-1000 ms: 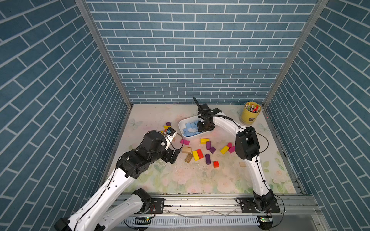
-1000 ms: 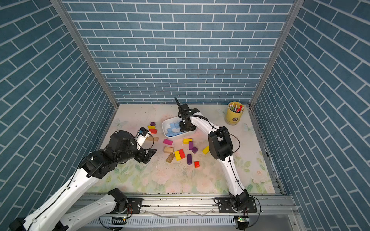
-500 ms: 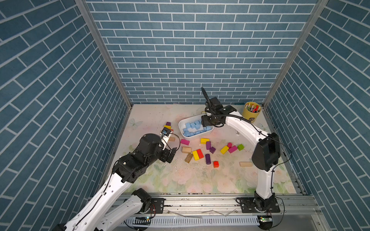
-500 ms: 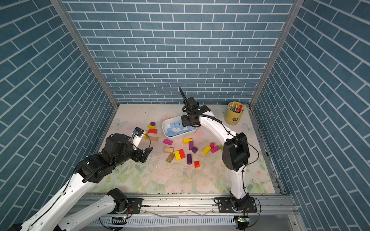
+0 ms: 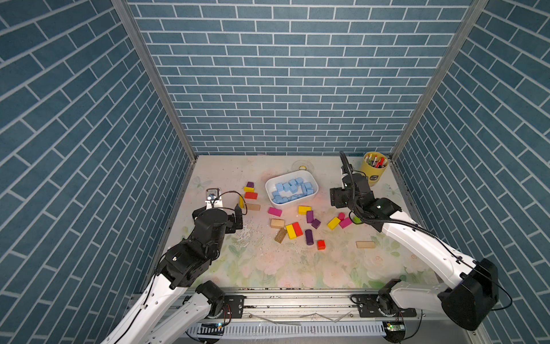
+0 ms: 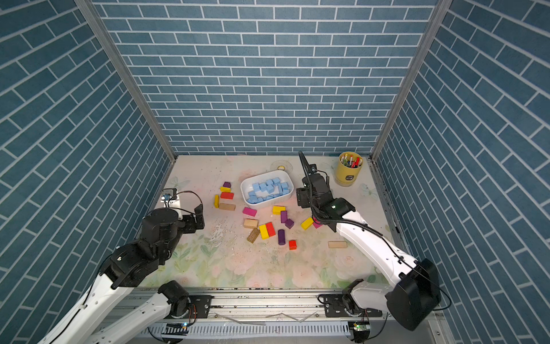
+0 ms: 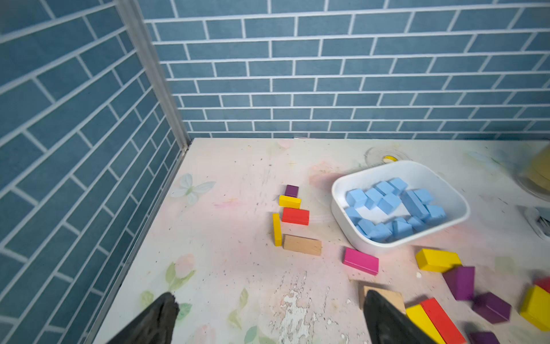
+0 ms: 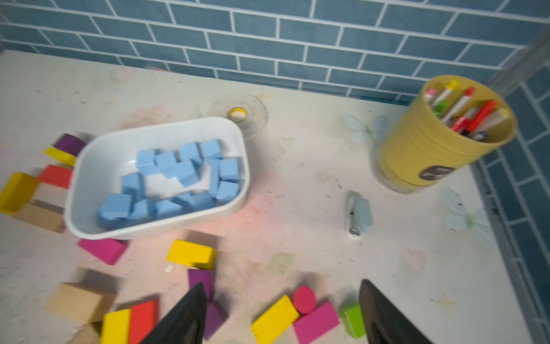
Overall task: Pick out the blue building blocks
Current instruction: Reset both arms
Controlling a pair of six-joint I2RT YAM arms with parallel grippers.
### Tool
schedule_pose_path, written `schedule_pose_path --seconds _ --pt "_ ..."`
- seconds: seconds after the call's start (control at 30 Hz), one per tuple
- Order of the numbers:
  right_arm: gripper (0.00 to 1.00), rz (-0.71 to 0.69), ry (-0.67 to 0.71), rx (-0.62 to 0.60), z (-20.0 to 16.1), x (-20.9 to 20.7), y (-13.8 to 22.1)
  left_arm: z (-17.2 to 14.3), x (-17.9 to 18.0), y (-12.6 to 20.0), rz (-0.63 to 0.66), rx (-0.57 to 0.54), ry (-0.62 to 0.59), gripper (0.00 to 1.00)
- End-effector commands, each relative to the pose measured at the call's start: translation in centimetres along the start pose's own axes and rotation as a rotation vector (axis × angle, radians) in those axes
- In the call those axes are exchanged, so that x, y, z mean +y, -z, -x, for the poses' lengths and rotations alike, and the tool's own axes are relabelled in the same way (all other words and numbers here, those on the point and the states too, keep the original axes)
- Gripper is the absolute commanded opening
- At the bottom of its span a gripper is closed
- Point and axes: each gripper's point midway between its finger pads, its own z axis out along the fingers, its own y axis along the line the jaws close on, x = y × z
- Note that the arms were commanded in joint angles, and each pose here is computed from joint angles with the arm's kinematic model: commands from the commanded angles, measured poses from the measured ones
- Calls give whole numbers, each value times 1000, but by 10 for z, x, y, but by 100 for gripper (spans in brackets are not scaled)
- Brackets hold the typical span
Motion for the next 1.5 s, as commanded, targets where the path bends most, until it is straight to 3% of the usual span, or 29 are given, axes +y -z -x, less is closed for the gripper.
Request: schedule_pose_path --seconds 0.0,0.13,0.23,0.4,0.5,0.63,0.87,1.1,1.47 --pt "86 -204 -25 -116 3 -46 9 0 11 -11 93 -66 121 99" --pt "89 -310 -112 -119 -26 -88 7 -15 8 -30 123 -105 109 99" --pt "99 -422 -185 -134 -49 -122 6 -23 9 -42 167 -141 75 99" --pt "99 -660 -176 -130 -85 -170 -1 -25 14 -58 278 -235 -90 99" --pt "99 -704 -160 -123 -88 -180 -10 -30 16 -69 330 -291 -149 99" --pt "99 -628 -147 -197 -92 -176 -35 -44 23 -90 348 -296 -168 99" --pt "99 -510 -59 -175 -95 -167 -77 -70 34 -127 327 -274 -168 99" --pt "99 -447 -111 -167 -102 -182 -99 -82 40 -149 314 -246 -206 99" --pt "99 -245 -148 -192 -114 -171 -110 -107 54 -185 157 -185 -94 99"
